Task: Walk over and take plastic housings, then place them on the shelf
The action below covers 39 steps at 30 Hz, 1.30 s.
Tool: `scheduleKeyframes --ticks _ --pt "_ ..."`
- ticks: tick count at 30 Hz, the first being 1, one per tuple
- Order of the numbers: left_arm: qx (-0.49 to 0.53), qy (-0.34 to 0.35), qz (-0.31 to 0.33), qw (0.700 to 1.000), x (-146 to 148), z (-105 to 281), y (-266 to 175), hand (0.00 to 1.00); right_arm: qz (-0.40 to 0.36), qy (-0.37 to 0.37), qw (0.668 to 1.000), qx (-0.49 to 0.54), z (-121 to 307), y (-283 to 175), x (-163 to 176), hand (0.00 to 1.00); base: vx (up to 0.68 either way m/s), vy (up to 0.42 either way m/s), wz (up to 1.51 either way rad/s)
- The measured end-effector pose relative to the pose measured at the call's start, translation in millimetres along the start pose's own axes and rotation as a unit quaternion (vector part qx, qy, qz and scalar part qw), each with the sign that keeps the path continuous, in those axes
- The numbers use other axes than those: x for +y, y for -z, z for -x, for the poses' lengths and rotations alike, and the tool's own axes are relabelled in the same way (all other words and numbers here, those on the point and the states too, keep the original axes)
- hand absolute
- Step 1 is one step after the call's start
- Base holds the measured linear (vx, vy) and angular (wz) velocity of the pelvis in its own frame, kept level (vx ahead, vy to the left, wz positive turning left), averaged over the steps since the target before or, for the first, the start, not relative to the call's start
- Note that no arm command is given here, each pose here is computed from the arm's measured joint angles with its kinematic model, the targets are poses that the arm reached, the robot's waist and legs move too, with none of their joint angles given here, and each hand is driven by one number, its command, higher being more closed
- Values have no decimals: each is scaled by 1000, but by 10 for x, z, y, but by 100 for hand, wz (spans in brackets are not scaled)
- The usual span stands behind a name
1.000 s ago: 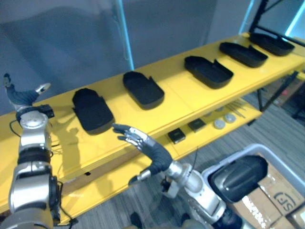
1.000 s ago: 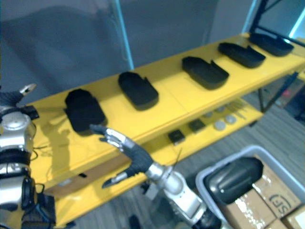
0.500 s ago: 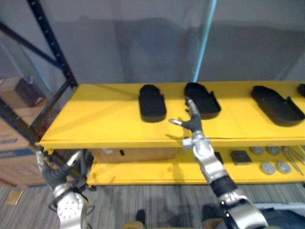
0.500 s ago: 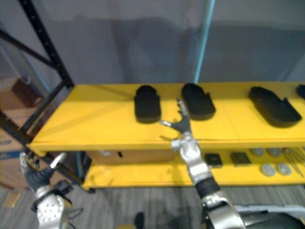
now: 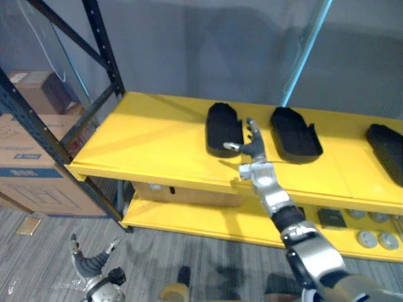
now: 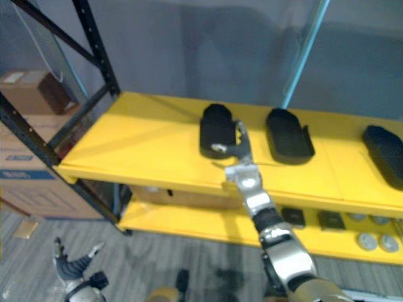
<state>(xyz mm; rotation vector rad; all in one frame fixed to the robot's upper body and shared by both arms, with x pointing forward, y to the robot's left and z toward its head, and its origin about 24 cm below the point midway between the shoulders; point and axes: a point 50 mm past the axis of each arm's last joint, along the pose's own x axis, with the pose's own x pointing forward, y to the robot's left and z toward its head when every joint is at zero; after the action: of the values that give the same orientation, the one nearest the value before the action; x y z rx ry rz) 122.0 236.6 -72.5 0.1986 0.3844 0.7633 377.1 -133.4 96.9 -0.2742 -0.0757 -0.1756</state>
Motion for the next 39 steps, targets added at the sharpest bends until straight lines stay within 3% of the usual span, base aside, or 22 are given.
scheduleKeyframes --ticks 5,10,14,29,34,39 --pt "34 79 -20 996 -195 109 161 0 9 114 993 -8 -121 -67 -375 0 29 -32 5" --pt "37 145 -18 988 -413 157 154 0 22 134 988 -68 -230 -358 -505 0 3 -11 -8" --pt "26 154 34 987 -564 38 -17 0 15 148 978 -143 -324 -794 -626 0 -107 12 -9" --pt "53 200 52 977 -731 154 36 0 35 75 959 -273 -221 -1290 -374 0 38 -39 -1" --pt "60 204 47 976 -737 176 74 0 86 111 943 -300 -172 -1346 -315 0 8 -28 3" --pt "63 202 50 976 -732 178 85 0 106 182 904 -372 -48 -1578 -357 0 0 0 0"
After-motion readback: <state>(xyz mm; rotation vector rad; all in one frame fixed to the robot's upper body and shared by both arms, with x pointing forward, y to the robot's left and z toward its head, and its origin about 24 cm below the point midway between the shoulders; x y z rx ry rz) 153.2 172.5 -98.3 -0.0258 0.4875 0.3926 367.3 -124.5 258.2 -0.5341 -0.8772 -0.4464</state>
